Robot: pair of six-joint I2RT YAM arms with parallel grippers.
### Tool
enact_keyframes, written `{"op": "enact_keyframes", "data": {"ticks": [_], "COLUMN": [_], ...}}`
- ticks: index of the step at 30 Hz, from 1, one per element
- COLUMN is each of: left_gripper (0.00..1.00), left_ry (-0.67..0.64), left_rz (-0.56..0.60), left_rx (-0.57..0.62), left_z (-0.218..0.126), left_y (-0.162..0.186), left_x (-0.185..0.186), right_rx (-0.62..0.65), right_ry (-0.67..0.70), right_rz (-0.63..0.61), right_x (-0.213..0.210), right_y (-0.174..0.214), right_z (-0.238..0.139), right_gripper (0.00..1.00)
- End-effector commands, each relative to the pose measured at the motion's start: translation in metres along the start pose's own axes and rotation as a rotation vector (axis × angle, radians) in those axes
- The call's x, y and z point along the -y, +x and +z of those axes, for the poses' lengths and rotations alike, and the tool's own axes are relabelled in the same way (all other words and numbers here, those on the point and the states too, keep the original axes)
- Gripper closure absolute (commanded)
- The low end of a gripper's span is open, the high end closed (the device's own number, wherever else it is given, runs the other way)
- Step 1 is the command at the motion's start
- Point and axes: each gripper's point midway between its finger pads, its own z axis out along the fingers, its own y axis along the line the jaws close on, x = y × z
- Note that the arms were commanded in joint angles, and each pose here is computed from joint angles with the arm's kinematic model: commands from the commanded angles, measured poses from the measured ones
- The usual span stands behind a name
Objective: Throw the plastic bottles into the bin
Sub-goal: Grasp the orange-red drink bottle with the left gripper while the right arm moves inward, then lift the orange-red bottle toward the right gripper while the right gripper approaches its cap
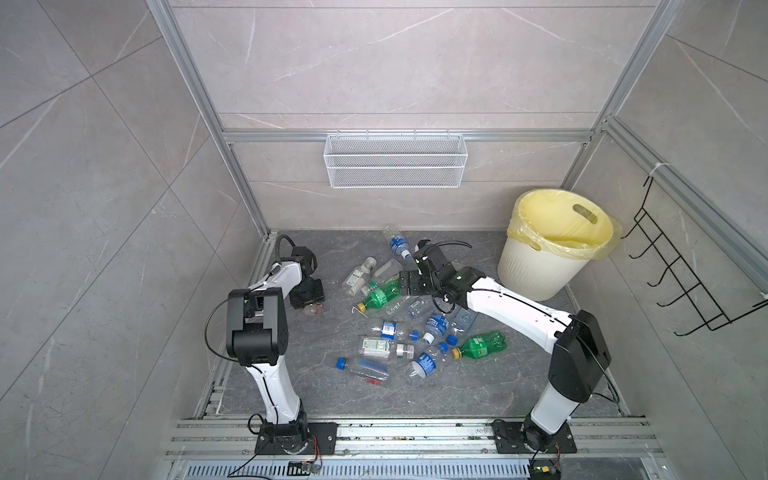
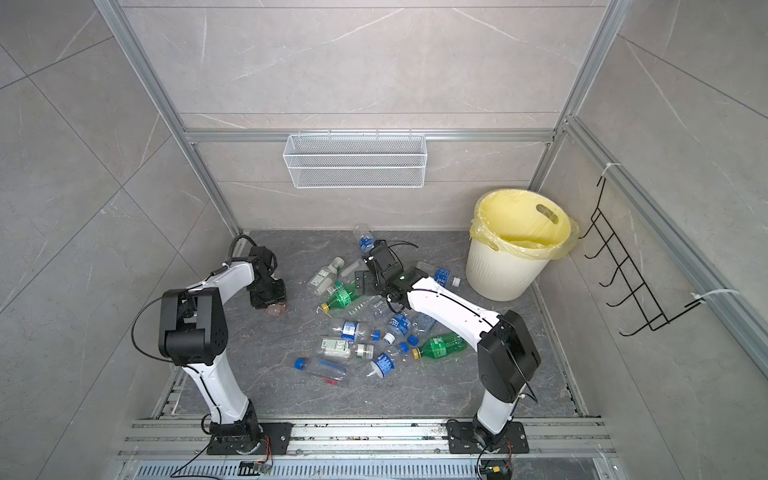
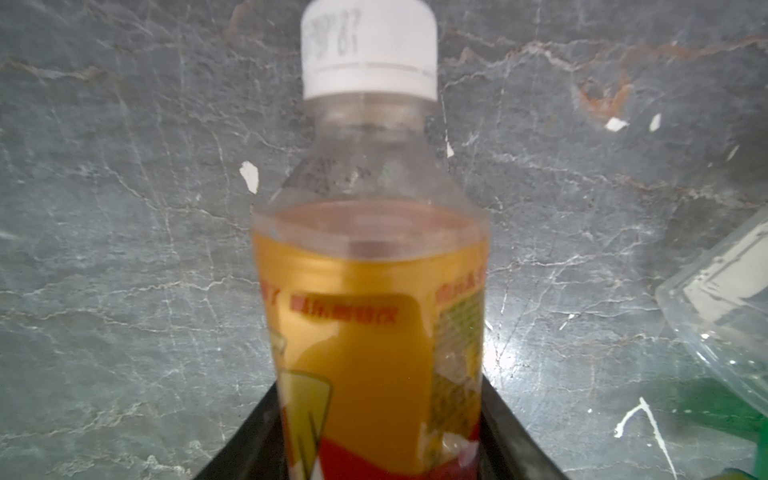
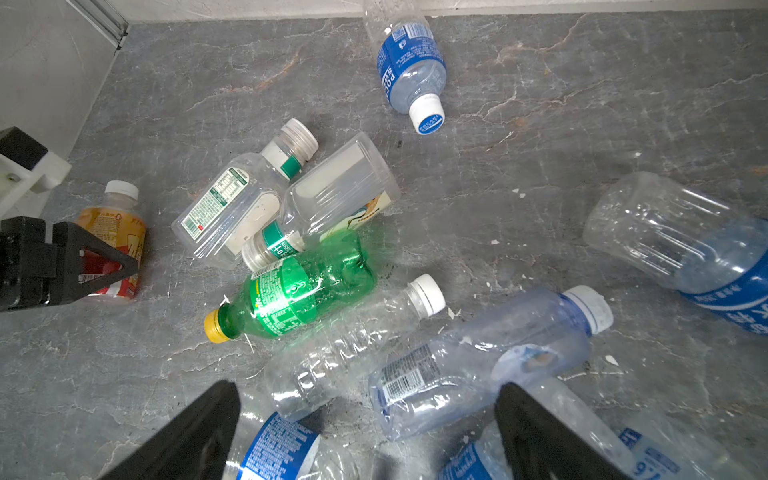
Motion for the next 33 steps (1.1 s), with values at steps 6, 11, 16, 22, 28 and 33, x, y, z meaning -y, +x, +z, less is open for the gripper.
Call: {"op": "enact_keyframes", "data": {"ticks": [6,11,16,22,28,33], "left_gripper": [0.57,0.56,0.57,0.57,0.57,0.57], "left_ry": [0.227,0.404,0.601,0.766,0.910,0.959], "left_rz": [-0.022,0.061,0.155,0.352,0.492,0.580], "left_rx": [0.041,0.149,0.282,0.372,0.386,0.376], "left_z": [-0.031,-0.073,-0.124,-0.168,-0.195,-0.203], "left_y": [-0.007,-0.009,-0.004,0.027,0.061,0.084], "left_x": [0.043,0.088,0.126,0.176,0.210,0.229], "right_rx": [-0.010,0.003,0.012,0.034,0.059,0.050], "right_ry": [-0.023,-0.071,-0.131,-0.200,-0.288,-0.349], "right_rz": [0.026,0.044,0.119,0.207,0.281,0.286], "right_x": [-0.009,-0.020,-0.020,-0.013,-0.006,-0.017], "right_y": [-0.008,-0.024,-0.046,-0.076,-0.098,-0.099], "right_z": [-0.002,-0.008,-0.013,-0.021,-0.030,-0.032], "right_gripper": [0.00,0.00,0.01,0.01,0.05,0.07]}}
